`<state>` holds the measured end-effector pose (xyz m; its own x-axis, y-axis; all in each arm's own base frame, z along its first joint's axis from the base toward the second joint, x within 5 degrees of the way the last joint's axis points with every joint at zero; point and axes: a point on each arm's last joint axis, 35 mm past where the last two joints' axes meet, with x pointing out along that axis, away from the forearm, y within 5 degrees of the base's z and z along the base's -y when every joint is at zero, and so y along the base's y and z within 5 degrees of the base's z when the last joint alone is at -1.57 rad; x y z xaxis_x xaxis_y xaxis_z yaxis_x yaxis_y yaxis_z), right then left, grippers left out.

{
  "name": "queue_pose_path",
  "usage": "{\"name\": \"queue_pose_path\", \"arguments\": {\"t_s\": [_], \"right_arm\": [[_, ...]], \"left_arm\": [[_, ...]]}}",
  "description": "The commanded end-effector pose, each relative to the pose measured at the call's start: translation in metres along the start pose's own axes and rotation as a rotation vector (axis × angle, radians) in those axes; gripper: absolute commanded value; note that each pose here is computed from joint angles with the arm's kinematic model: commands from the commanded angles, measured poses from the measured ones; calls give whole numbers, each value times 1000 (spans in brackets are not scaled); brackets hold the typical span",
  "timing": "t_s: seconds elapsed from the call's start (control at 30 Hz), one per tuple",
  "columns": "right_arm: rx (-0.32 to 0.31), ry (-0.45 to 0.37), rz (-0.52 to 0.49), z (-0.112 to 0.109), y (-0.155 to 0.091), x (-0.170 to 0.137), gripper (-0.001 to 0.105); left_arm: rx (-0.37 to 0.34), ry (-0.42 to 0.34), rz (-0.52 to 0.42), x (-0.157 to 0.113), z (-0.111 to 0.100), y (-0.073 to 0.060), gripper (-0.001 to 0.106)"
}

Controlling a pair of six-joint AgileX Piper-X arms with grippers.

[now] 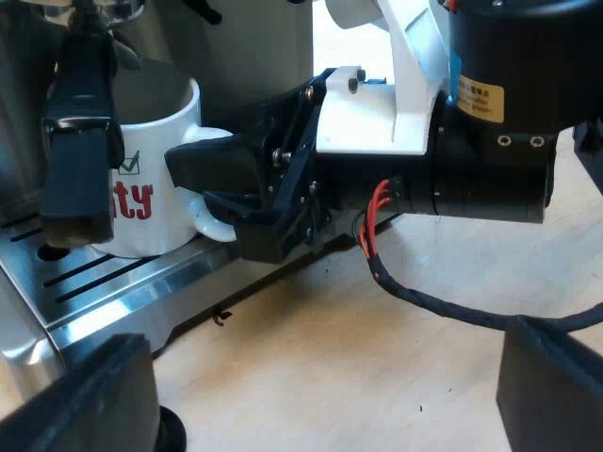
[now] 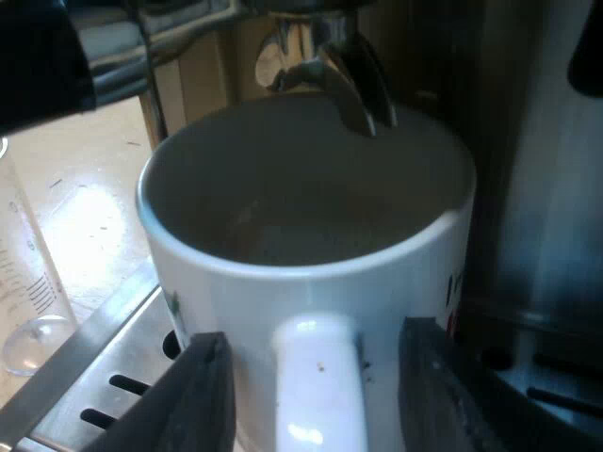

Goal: Place mug into machine

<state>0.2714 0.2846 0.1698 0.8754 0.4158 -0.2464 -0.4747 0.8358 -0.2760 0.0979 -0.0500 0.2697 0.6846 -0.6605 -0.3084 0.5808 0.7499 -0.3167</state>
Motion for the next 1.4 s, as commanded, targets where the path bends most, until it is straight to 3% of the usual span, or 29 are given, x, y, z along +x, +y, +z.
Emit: {"name": "queue_pose_path", "arguments": {"t_s": [0.03,0.23,0.43,0.9,1.4], "right_arm": [[-1,-48,-7,17,-5,-4,43],[11,-77,-13,30,-10,-10,43],[-5,-20,6,22,-8,-9,43],[-12,-1,-10,14,-5,-5,43],[-3,-22,-44,24,-5,21,43]], "left_arm": [[8,-11,-13,0,2,-1,78],[8,-11,-13,0,2,-1,78],[8,-11,-13,0,2,-1,78],[8,-11,-13,0,2,-1,78],[9,-14,-14,0,3,-1,78]]}}
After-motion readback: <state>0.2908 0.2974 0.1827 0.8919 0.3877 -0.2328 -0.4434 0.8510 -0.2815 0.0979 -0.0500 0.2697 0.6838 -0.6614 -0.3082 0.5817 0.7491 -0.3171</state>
